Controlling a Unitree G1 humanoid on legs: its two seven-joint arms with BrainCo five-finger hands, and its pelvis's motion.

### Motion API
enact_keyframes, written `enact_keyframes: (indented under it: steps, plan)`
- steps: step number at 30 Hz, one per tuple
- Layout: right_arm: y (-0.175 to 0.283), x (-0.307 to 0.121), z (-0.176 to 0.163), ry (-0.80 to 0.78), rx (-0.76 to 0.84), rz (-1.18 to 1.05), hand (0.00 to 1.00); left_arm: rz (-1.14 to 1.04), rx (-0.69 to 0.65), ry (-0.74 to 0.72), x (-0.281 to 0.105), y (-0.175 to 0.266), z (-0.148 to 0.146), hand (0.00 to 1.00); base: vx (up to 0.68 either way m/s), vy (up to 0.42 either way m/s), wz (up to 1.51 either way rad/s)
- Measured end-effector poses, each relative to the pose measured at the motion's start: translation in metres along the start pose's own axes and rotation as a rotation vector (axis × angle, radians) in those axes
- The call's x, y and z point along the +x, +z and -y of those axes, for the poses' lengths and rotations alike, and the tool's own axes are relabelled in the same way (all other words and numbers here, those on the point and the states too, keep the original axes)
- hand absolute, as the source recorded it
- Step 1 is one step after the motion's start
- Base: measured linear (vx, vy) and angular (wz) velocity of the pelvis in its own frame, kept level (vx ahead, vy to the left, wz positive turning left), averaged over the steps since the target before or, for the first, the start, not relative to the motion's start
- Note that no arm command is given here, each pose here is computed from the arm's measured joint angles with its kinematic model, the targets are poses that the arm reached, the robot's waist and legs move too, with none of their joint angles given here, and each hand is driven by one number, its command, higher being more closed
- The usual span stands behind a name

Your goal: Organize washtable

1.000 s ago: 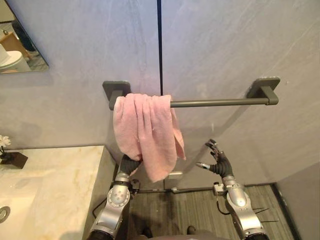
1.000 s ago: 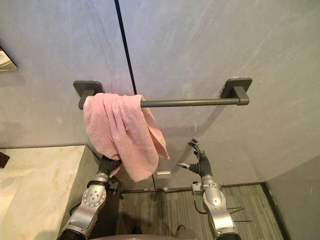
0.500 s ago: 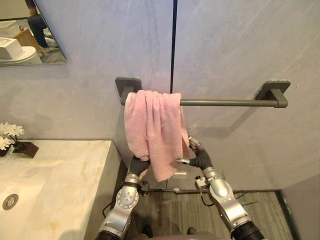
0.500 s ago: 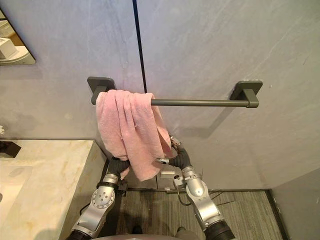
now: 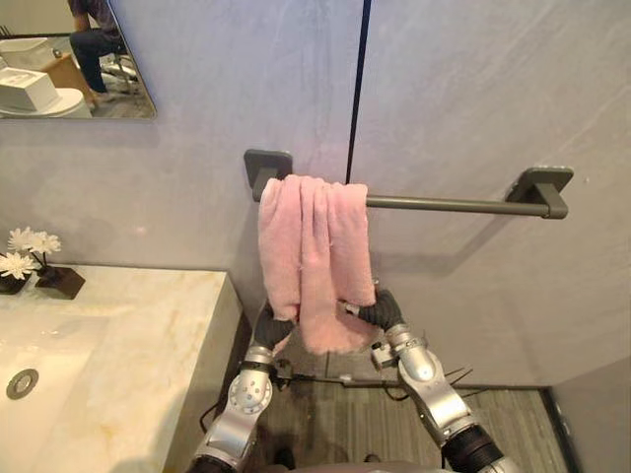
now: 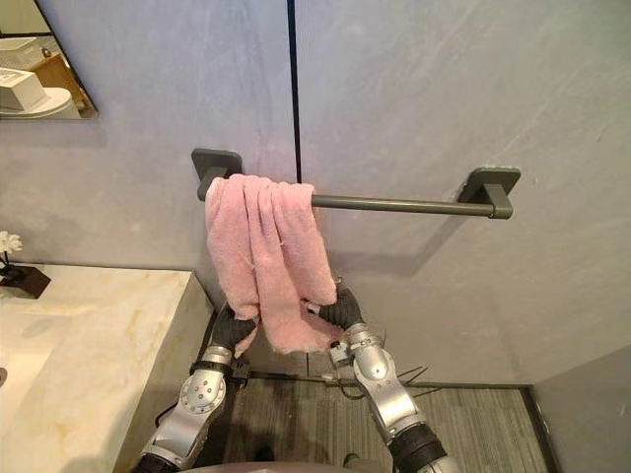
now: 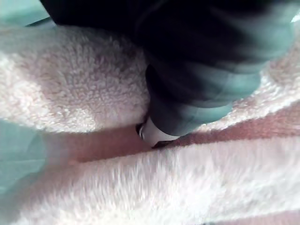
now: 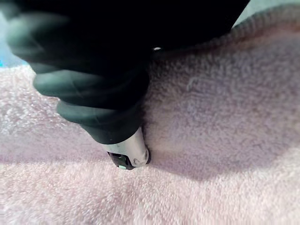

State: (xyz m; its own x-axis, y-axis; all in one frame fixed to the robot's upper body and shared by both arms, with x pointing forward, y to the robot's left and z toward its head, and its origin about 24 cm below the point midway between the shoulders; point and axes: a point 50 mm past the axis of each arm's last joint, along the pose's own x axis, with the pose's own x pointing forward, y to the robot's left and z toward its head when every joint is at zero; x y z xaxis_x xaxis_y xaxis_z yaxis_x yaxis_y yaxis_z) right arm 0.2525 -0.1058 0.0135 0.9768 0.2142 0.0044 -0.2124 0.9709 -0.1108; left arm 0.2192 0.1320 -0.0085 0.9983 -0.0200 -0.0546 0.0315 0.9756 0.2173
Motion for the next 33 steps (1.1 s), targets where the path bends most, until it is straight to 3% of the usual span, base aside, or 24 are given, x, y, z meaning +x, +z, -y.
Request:
enact_keyframes:
  steps: [7, 17, 33]
  plan:
    - [-0.001, -0.017, 0.046, -0.232, 0.008, 0.006, 1.0, 0.009, -0.006, -0.001, 0.001, 0.002, -0.001, 1.0, -0.01, -0.008, -0.03]
    - [-0.009, -0.041, 0.061, -0.351, 0.026, -0.025, 1.0, 0.061, -0.108, -0.044, 0.002, 0.019, 0.022, 1.0, 0.0, -0.011, -0.11]
    - [-0.023, -0.043, 0.062, -0.439, 0.128, -0.058, 1.0, -0.007, -0.109, -0.105, -0.001, 0.004, 0.032, 1.0, 0.0, -0.002, -0.03]
